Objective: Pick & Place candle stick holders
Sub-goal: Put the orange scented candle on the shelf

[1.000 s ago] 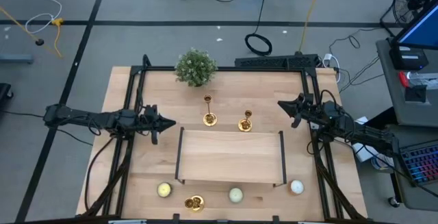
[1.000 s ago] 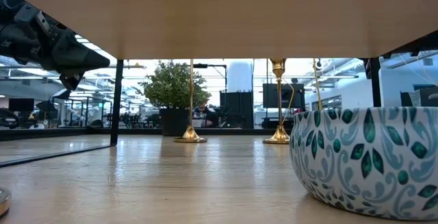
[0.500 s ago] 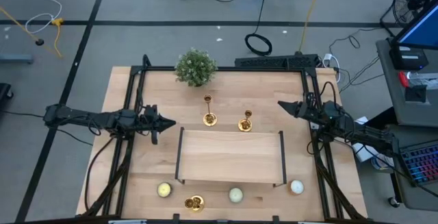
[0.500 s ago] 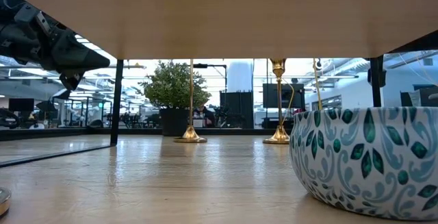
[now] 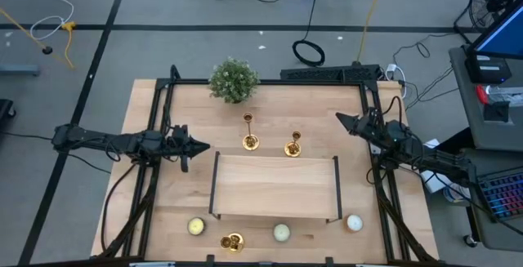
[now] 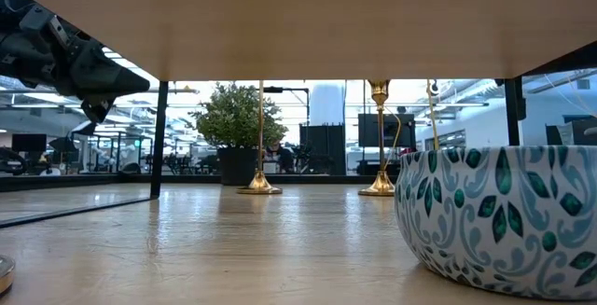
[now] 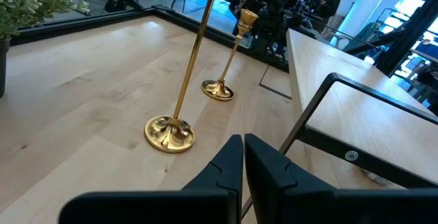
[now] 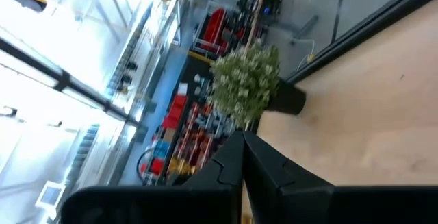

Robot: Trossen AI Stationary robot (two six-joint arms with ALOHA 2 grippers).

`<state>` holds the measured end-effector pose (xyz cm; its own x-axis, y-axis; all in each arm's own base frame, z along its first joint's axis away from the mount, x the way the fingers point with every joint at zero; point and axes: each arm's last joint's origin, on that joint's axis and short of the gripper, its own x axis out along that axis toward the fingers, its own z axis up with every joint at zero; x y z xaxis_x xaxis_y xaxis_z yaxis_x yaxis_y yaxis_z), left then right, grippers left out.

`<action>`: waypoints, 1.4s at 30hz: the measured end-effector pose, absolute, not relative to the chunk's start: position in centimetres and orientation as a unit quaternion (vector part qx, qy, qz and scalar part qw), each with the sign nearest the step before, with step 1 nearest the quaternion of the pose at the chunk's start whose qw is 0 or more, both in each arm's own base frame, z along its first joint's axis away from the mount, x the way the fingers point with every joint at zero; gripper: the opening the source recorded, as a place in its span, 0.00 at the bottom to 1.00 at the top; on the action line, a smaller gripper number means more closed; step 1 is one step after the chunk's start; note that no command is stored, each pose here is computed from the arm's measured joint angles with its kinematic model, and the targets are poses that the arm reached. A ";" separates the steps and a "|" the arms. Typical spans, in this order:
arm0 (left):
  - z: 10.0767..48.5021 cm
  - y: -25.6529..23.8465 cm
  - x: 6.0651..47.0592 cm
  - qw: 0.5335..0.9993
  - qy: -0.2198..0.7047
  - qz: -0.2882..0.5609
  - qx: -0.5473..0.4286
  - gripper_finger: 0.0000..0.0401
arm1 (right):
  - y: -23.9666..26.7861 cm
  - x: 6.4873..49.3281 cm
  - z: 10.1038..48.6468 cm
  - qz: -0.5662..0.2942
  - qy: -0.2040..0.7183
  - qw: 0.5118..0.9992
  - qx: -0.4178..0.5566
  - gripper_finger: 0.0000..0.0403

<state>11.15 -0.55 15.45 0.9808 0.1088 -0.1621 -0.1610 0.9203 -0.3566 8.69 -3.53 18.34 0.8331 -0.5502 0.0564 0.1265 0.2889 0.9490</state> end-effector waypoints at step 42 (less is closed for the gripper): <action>23.8 1.3 7.6 0.762 -0.452 0.180 -0.428 0.05 | -2.9 8.3 29.7 -0.008 -0.437 0.828 0.352 0.40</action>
<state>7.58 1.28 23.78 0.5273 0.6610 0.5339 0.1118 0.5689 -0.8148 8.26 -2.93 29.68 0.6171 -0.3216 0.7182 -0.2935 0.7527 0.5893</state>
